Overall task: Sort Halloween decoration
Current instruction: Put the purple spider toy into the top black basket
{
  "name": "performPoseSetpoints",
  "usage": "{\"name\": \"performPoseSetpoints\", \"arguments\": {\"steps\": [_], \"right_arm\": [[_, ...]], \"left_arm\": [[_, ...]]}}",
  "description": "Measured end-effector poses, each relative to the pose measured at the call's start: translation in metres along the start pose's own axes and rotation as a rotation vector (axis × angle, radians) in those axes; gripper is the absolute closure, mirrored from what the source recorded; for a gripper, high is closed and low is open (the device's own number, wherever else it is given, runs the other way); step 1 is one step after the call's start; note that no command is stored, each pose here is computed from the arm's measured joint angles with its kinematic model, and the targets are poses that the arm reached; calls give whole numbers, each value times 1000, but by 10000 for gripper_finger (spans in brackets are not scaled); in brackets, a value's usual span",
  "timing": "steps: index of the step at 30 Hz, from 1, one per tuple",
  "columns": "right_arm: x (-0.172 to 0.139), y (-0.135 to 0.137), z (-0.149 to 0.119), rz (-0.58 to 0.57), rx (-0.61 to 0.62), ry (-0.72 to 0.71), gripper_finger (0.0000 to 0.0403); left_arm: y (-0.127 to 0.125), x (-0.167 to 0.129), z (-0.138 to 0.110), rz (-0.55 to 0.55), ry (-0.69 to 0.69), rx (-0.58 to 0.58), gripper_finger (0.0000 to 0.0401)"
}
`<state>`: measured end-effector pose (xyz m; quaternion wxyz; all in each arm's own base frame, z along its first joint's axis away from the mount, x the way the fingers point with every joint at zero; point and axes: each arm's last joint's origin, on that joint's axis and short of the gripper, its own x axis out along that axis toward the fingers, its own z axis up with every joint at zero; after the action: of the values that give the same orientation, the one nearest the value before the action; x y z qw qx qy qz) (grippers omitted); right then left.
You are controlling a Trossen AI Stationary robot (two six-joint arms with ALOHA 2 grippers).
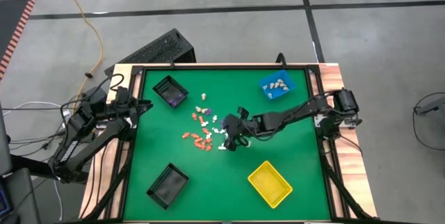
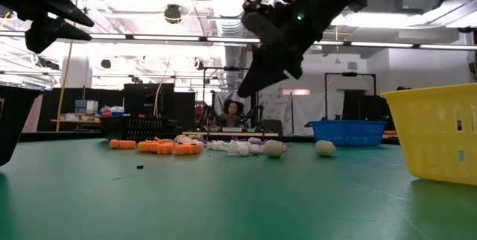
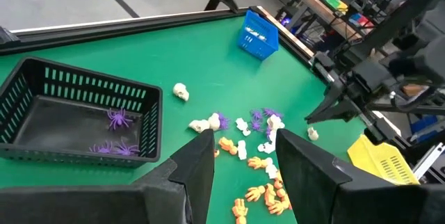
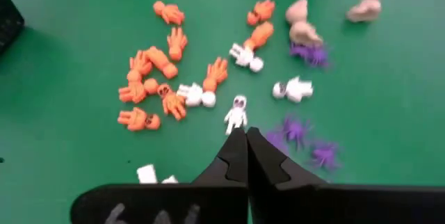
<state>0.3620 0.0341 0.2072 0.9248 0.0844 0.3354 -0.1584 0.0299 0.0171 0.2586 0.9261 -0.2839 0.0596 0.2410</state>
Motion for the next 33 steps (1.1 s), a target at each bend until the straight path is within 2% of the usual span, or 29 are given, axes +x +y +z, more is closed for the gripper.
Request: {"name": "performPoseSetpoints", "arguments": {"steps": [2,7,12,17,24,28,33], "right_arm": [[0,-1,0,55,-50,31,378],[-4,10,-12,161,-141,134,313],[-7,19,-16,181,-247,132,236],[-5,13,-16,163,-298,146,169],[13,6,-24,142,-396,192,170],[26,8,-38,135,-419,253,172],[29,7,-39,82,-426,249,173]], "left_arm": [[0,0,0,0,0,0,258],[0,0,0,1,0,3,258],[1,0,0,23,-9,15,257],[1,0,0,32,-13,16,257],[1,0,0,32,-10,4,257],[1,0,0,33,-9,-4,257],[1,0,0,41,-14,-6,257]]}}
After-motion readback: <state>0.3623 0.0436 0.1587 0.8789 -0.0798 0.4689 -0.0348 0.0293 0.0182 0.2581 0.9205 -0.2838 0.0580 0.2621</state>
